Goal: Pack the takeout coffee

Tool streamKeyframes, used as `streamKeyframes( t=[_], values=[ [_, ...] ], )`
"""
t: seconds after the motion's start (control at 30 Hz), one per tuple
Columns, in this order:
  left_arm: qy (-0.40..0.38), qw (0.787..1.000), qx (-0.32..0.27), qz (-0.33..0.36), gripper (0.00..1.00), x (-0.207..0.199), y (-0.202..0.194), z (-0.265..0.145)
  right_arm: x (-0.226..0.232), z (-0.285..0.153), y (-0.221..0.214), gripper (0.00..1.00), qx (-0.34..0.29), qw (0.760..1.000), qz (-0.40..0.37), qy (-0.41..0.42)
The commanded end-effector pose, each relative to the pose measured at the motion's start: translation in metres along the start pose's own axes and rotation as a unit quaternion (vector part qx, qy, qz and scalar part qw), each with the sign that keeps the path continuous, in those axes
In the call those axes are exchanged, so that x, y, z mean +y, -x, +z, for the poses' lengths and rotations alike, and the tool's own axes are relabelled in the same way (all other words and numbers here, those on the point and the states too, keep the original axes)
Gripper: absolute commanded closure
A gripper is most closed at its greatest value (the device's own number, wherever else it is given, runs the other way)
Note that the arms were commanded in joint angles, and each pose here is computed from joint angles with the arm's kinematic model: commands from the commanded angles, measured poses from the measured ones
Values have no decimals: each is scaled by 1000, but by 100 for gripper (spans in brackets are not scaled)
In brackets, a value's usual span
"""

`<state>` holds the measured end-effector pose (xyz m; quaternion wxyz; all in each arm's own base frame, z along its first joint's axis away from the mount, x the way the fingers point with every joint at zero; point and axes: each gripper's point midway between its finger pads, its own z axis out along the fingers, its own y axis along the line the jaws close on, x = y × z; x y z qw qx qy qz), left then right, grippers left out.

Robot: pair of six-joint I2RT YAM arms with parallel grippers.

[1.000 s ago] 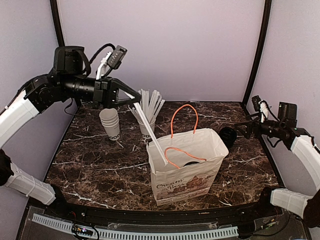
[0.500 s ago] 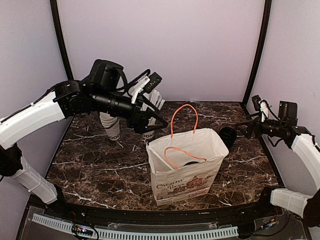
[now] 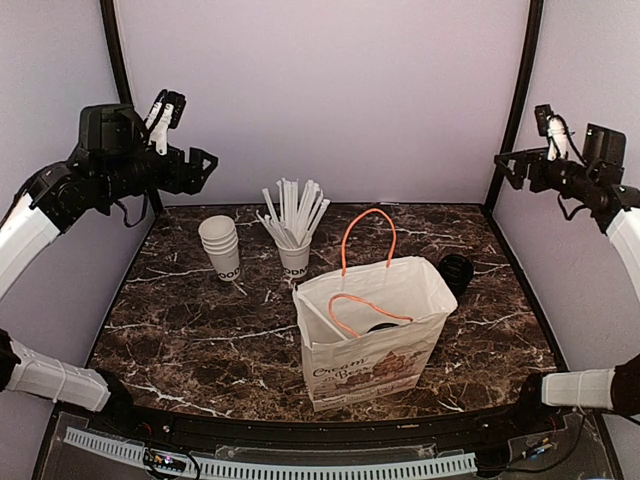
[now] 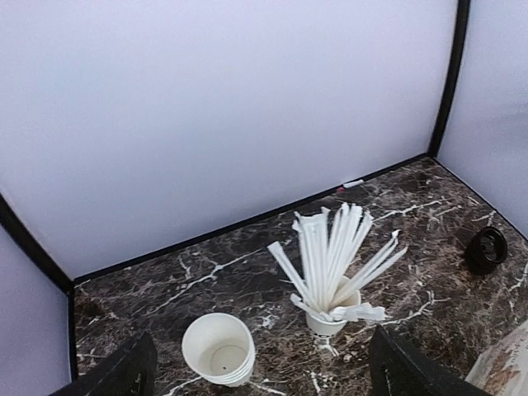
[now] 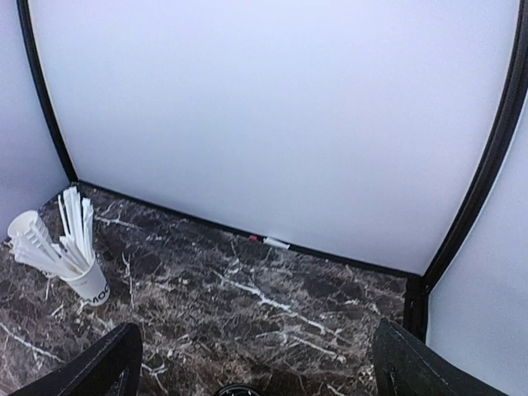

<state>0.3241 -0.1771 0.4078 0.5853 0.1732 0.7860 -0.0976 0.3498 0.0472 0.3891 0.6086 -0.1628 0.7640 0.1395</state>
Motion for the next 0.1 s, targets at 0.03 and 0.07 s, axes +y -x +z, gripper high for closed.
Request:
streamKeyframes(
  t=[0.03, 0.07],
  values=[
    [65, 998, 5, -20, 8, 30, -12, -3, -12, -12, 27, 2, -28, 998, 27, -44],
    [62, 998, 14, -19, 8, 29, -22, 2, -10, -15, 27, 2, -33, 998, 26, -44]
  ],
)
